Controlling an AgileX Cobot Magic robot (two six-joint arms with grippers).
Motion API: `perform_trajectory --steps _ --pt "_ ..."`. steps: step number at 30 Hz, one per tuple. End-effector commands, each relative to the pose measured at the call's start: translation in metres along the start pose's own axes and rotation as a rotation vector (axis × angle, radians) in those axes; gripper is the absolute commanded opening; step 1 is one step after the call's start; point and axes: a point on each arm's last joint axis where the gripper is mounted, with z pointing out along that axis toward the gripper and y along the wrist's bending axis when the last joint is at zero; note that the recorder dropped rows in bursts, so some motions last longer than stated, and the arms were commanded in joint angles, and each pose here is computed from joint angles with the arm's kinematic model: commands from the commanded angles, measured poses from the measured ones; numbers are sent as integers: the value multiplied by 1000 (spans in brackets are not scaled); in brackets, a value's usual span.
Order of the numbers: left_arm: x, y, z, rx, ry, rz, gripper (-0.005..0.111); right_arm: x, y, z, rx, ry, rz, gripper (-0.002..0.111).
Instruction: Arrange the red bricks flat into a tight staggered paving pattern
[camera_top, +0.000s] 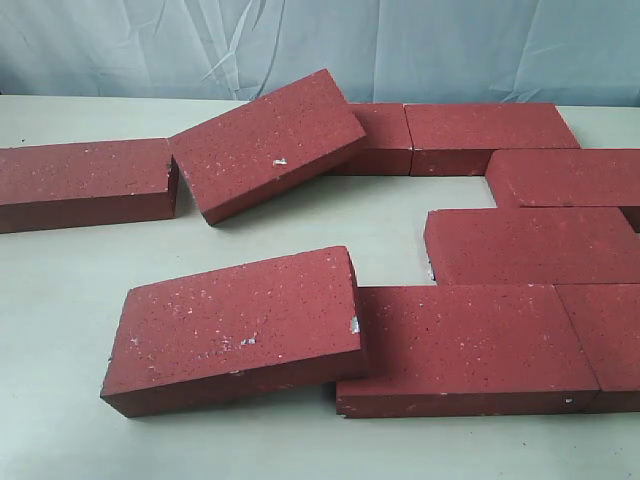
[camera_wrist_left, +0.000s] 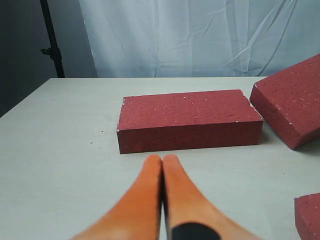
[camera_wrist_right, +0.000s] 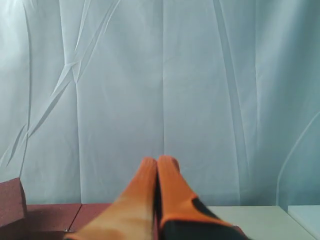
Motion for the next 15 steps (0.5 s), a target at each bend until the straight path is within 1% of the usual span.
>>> perform_trajectory --steps 1,6,15 --pt "1 0 0 0 -7 -9 0 -3 0 -1 4 -41 -8 -1" --pt "1 0 0 0 -7 -9 0 0 0 -1 4 -10 -8 -1" --pt "1 0 0 0 -7 -9 0 0 0 -1 4 -10 -8 -1"
